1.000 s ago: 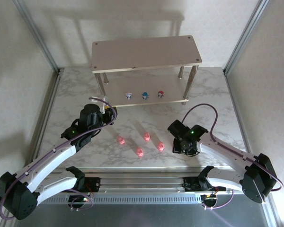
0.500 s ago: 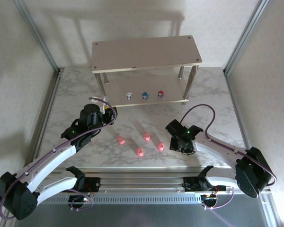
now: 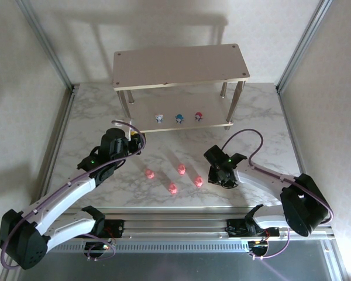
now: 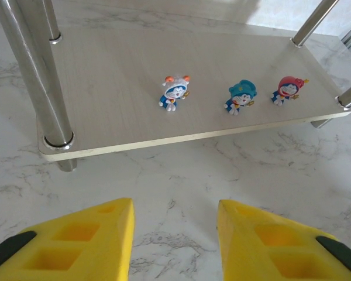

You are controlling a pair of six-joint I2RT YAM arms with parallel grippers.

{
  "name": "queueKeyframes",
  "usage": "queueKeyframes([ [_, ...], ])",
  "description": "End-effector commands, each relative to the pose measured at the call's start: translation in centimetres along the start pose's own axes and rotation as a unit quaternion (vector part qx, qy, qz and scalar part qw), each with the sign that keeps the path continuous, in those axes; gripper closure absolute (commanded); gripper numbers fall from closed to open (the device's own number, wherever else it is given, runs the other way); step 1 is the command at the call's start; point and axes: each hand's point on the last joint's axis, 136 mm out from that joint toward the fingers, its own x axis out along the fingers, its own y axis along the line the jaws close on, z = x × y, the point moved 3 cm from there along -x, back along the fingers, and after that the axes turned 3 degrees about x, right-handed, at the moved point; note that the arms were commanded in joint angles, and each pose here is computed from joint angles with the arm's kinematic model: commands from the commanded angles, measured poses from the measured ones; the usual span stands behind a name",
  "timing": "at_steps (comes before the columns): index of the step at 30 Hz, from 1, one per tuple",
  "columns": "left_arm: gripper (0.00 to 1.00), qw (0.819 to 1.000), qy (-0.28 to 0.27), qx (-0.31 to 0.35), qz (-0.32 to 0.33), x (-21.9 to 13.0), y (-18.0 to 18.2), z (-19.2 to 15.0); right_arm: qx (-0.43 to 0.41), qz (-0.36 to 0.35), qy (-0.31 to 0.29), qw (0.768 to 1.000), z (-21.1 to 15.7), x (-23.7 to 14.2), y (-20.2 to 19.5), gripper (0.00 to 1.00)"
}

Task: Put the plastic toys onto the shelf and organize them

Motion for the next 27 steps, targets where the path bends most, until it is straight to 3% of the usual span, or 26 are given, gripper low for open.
queueKeyframes([
  [1, 0.58, 1.0, -0.004, 0.007, 0.016, 0.3, 0.6, 0.2, -0.001, -0.016, 0.004, 1.0, -0.1, 0.3, -0.6, 0.63],
  [7, 0.58, 1.0, 0.001, 0.007, 0.015, 0.7, 0.7, 0.0, 0.0, -0.025, 0.005, 1.0, -0.1, 0.1, -1.4, 0.62],
  [11, 0.58, 1.0, 0.002, 0.004, 0.013, 1.0, 0.7, -0.1, 0.001, 0.001, -0.001, 1.0, 0.1, -0.2, -1.1, 0.74],
  [13, 0.59, 1.0, 0.002, 0.003, 0.012, 1.0, 0.7, -0.1, -0.003, 0.027, -0.003, 1.0, 0.2, -0.4, -0.4, 0.77],
  [20, 0.59, 1.0, 0.003, 0.0, 0.011, 1.0, 0.7, -0.3, -0.026, 0.226, 0.009, 0.974, 0.5, -2.8, 5.3, 0.8],
  [27, 0.59, 1.0, 0.006, -0.001, 0.012, 0.9, 0.8, -0.6, -0.012, 0.251, 0.052, 0.966, 0.4, -0.9, 5.9, 0.81],
])
